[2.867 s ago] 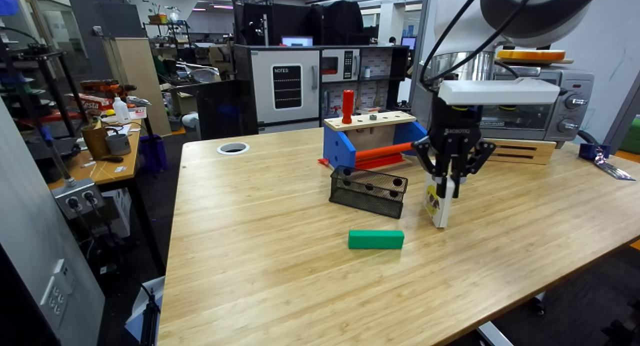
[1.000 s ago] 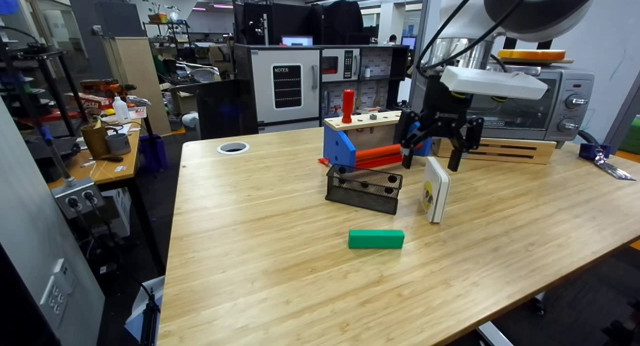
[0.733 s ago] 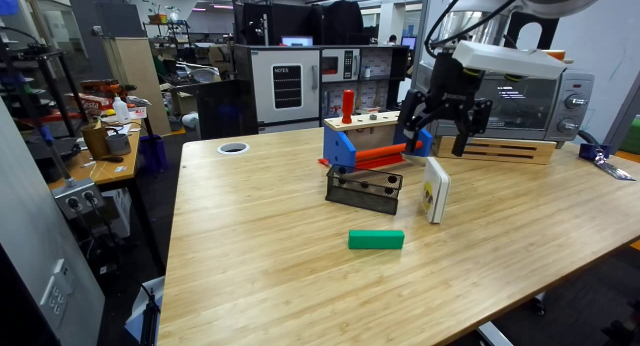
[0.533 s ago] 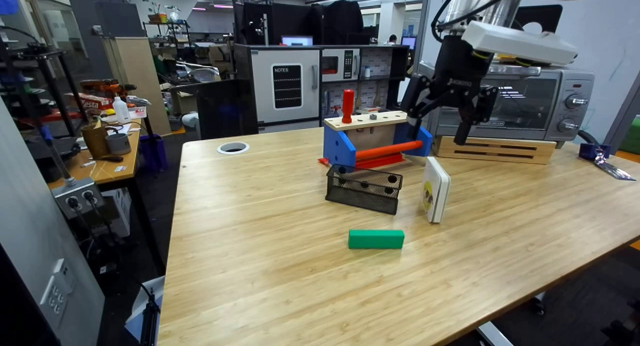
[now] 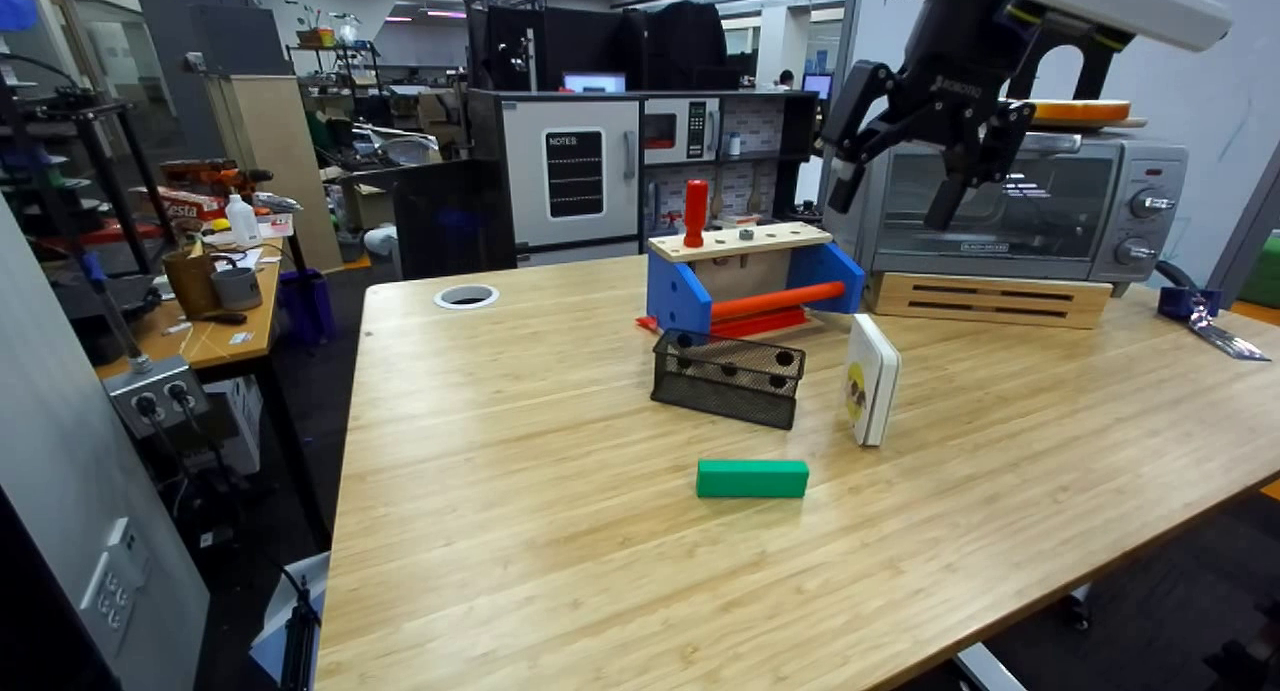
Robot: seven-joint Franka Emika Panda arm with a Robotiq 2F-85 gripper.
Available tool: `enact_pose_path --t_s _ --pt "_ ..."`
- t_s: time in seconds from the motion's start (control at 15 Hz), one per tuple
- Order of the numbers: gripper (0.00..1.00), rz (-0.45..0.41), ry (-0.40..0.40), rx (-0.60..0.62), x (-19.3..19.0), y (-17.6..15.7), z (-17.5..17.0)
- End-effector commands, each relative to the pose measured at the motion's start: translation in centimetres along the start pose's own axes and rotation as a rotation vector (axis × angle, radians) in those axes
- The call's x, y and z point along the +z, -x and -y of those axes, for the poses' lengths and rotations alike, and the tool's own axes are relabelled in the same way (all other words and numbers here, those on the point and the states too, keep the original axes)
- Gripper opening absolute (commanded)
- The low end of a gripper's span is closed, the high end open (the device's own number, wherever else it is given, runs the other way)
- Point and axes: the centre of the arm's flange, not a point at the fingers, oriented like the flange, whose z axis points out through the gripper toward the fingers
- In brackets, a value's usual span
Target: Remove the small book from the object and put it on the table
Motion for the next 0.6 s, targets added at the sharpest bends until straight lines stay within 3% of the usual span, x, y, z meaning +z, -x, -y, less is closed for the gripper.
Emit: enact_pose_path --t_s 0.0,0.53 --pt "1.0 -0.003 -0.001 -0.001 -0.18 0.1 -0.01" --pt "1.0 0.0 0.002 0.0 -0.01 0.17 -0.16"
